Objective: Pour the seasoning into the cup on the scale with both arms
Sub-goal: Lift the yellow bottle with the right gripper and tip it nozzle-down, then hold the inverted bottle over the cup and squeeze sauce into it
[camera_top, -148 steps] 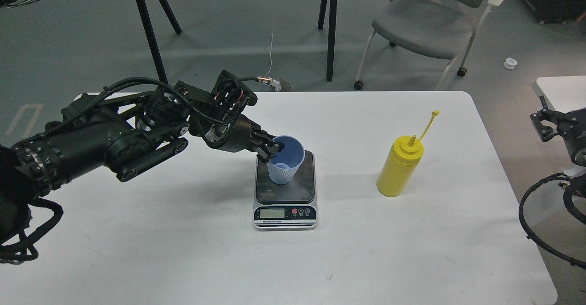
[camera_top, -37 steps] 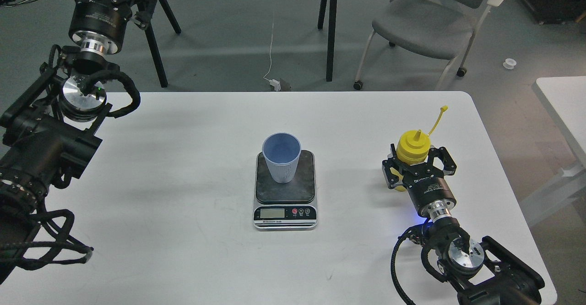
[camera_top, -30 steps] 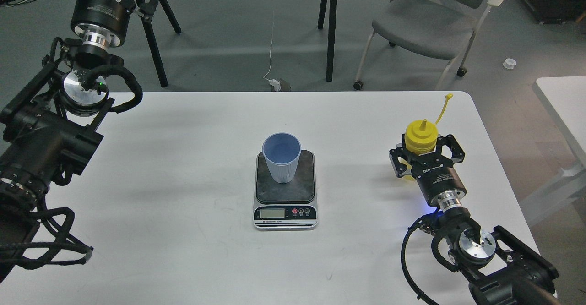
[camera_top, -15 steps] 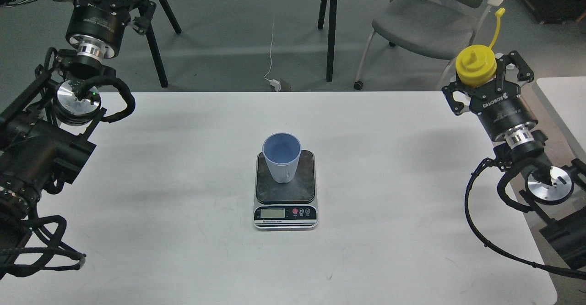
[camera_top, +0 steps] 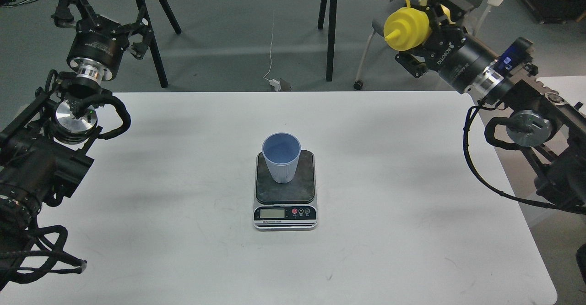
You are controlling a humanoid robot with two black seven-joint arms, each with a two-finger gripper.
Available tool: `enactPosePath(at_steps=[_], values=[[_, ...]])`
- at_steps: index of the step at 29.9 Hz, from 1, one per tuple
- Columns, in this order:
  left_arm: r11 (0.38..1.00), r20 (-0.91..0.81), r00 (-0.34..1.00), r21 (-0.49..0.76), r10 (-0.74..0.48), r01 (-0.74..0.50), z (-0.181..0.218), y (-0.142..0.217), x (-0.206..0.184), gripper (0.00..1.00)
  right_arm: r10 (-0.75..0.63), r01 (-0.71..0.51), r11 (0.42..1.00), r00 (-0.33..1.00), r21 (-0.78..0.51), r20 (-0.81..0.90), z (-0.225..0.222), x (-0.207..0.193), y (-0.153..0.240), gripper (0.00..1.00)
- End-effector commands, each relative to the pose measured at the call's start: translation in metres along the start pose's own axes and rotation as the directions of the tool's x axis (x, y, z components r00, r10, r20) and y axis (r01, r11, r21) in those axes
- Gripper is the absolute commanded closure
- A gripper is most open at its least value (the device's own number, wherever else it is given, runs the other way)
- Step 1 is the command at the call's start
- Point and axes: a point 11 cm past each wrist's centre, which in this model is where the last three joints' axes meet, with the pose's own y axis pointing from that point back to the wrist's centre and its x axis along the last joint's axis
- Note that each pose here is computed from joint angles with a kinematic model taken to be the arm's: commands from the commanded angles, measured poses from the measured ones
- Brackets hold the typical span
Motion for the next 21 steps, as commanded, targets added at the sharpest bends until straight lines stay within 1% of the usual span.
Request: enactPosePath(at_steps=[1, 5, 8, 11, 14, 17, 21], values=[[0.999, 0.003, 0.999, -0.001, 0.047, -0.047, -0.002, 0.008, 0.018, 0.01, -0.079, 0.069, 0.996, 0.981, -0.064, -0.178, -0.006, -0.02, -0.024, 0.57], [0.997, -0.01, 0.997, 0.018, 0.076, -0.076, -0.016, 0.018, 0.029, 0.01, -0.198, 0.149, 0.977, 0.904, -0.156, -0.379, -0.003, -0.049, -0.049, 0.57], [0.996, -0.021, 0.996, 0.026, 0.088, -0.087, -0.023, 0.023, 0.032, 0.01, -0.292, 0.197, 0.953, 0.803, -0.232, -0.519, 0.007, -0.073, -0.063, 0.57], [0.996, -0.023, 0.996, 0.029, 0.089, -0.089, -0.025, 0.025, 0.034, 0.01, -0.369, 0.234, 0.928, 0.692, -0.291, -0.621, 0.017, -0.095, -0.073, 0.57], [0.996, -0.029, 0.996, 0.029, 0.088, -0.088, -0.028, 0.025, 0.033, 0.01, -0.411, 0.253, 0.911, 0.606, -0.325, -0.681, 0.021, -0.11, -0.081, 0.57], [0.996, -0.032, 0.996, 0.028, 0.087, -0.086, -0.03, 0.025, 0.032, 0.01, -0.443, 0.251, 0.896, 0.52, -0.365, -0.73, 0.027, -0.116, -0.083, 0.57], [0.996, -0.033, 0.996, 0.029, 0.087, -0.086, -0.031, 0.025, 0.032, 0.01, -0.442, 0.228, 0.897, 0.414, -0.379, -0.796, 0.039, -0.116, -0.082, 0.57]])
